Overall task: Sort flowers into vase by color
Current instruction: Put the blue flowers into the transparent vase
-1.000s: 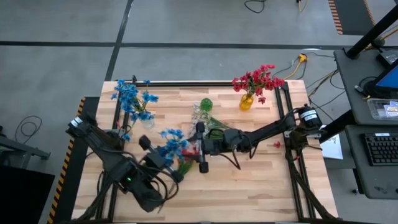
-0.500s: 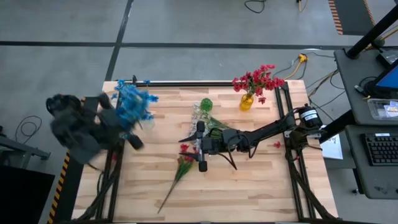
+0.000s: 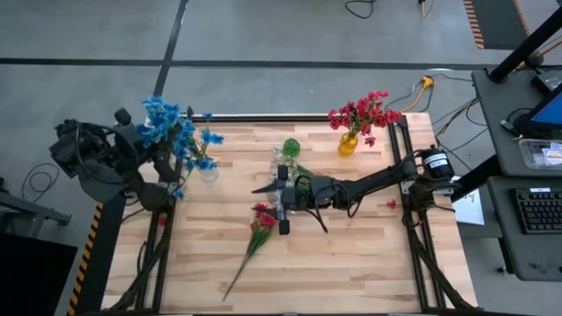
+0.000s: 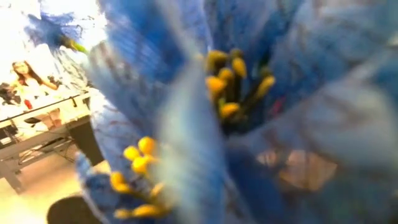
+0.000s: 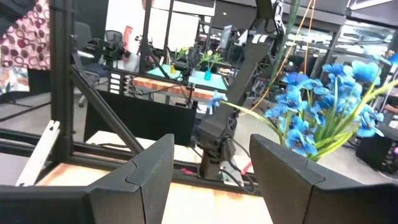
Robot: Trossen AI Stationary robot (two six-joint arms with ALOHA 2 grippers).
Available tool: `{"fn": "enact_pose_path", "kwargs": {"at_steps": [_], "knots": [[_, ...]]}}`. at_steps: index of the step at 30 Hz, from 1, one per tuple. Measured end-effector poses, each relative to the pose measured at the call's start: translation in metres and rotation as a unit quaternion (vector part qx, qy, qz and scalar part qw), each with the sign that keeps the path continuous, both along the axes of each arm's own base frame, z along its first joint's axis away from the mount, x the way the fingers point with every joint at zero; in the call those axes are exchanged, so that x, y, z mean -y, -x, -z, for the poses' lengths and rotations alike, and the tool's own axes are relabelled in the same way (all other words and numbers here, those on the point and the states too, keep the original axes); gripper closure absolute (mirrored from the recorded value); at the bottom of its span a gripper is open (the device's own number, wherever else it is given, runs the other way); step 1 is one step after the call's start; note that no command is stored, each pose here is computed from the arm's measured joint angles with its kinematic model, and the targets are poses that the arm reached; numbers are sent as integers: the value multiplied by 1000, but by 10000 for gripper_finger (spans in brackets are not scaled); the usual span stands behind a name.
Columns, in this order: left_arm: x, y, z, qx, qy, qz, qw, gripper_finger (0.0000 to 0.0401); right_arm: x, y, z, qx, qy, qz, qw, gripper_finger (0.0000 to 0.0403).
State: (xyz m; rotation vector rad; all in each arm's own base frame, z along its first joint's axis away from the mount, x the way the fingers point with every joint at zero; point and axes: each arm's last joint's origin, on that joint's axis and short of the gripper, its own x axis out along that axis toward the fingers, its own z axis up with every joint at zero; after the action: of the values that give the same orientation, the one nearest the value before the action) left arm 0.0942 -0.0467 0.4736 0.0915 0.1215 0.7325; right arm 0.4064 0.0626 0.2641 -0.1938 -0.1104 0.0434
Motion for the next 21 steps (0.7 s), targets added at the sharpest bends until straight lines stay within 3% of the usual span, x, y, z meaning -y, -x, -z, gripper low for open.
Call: {"fn": "enact_pose_path", "kwargs": {"at_steps": [21], "knots": [[-13,14,43,-6,-4,-6,1000,400,10,-2,3,-17,-10,11,1000,199]]}}
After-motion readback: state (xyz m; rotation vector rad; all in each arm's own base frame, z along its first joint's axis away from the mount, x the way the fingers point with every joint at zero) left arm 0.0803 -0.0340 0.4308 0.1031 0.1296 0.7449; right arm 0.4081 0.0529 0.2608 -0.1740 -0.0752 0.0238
